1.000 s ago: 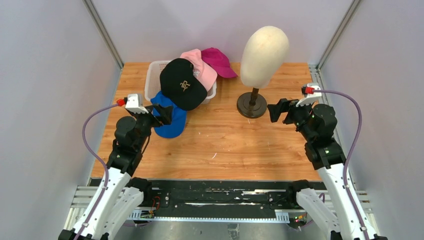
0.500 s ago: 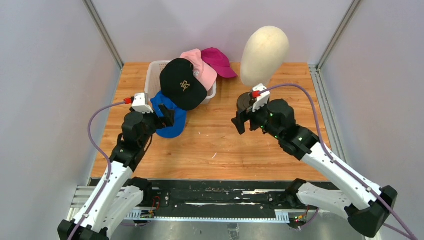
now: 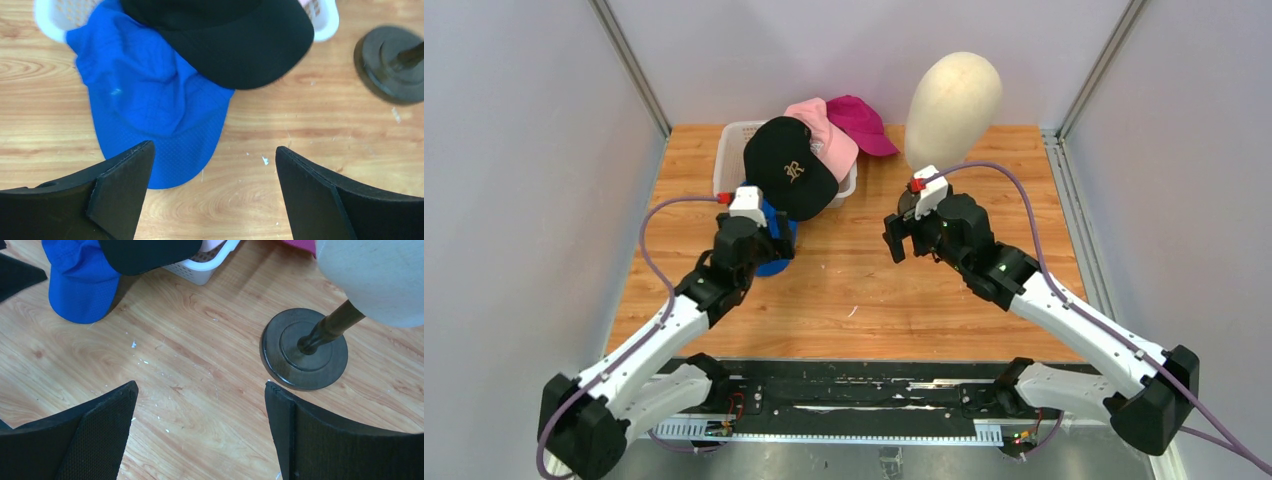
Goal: Stack the hats
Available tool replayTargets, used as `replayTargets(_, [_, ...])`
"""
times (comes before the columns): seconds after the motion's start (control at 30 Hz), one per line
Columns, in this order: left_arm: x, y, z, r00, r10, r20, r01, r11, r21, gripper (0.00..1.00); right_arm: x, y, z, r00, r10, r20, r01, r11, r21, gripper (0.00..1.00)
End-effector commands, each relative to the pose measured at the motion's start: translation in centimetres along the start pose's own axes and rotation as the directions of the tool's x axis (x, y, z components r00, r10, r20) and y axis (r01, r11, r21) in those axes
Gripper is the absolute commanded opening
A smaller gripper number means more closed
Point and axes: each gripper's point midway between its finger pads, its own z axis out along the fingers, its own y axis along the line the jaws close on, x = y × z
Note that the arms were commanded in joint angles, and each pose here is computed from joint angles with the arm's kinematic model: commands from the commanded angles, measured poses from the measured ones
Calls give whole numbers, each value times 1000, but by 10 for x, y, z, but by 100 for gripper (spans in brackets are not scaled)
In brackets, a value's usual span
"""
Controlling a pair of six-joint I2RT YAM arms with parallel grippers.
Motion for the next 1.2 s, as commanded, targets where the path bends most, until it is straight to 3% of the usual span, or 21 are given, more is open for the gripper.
replayTargets(0.0, [-9,-12,12,991,126,49,-120,987,-106,95,-22,0,0,999,-16,52,15,1000,19,96])
replayTargets(0.33, [-7,-54,44,941,338,28,-327,925,-191,96,-14,-13,0,997,-66,43,62,995,78,97])
replayTargets(0.57, [-3,-69,69,915,402,14,-392,899,-194,97,-12,-24,-7,995,-93,48,86,988,129,98])
replayTargets(1.0, [10,-67,104,837,544,-51,-531,789,-309,97,-11,-35,-14,994,-86,60,76,985,153,99])
replayTargets(1.17, [8,-63,110,807,588,-53,-565,742,-361,91,-10,-35,-14,995,-86,59,76,985,154,99])
